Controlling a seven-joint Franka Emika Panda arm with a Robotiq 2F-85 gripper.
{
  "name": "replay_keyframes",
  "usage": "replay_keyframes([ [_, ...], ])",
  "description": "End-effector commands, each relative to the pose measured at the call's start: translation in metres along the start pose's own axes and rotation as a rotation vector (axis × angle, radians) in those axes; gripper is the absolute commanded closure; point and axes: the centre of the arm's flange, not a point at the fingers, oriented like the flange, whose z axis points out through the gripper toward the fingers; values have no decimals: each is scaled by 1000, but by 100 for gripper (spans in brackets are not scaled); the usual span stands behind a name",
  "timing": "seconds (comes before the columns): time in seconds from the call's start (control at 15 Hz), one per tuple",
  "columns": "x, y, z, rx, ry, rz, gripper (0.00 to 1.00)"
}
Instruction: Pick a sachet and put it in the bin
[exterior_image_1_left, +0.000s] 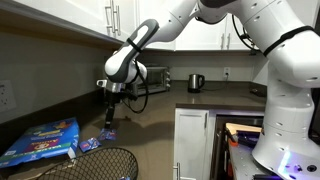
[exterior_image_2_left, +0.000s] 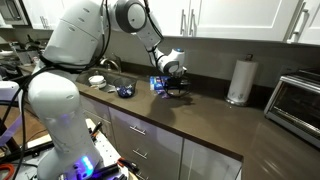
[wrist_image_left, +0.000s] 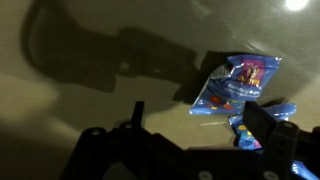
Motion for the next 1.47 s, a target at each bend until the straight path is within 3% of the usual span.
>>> replay_keyframes([
  [0.0,12,11,-4,51,-28,24,0],
  [0.4,21,5,-16,106,-51,25,0],
  [1.27,13,-13,-3,70,-56,-19,0],
  [1.4,17,-18,-21,72,-33,-32,0],
])
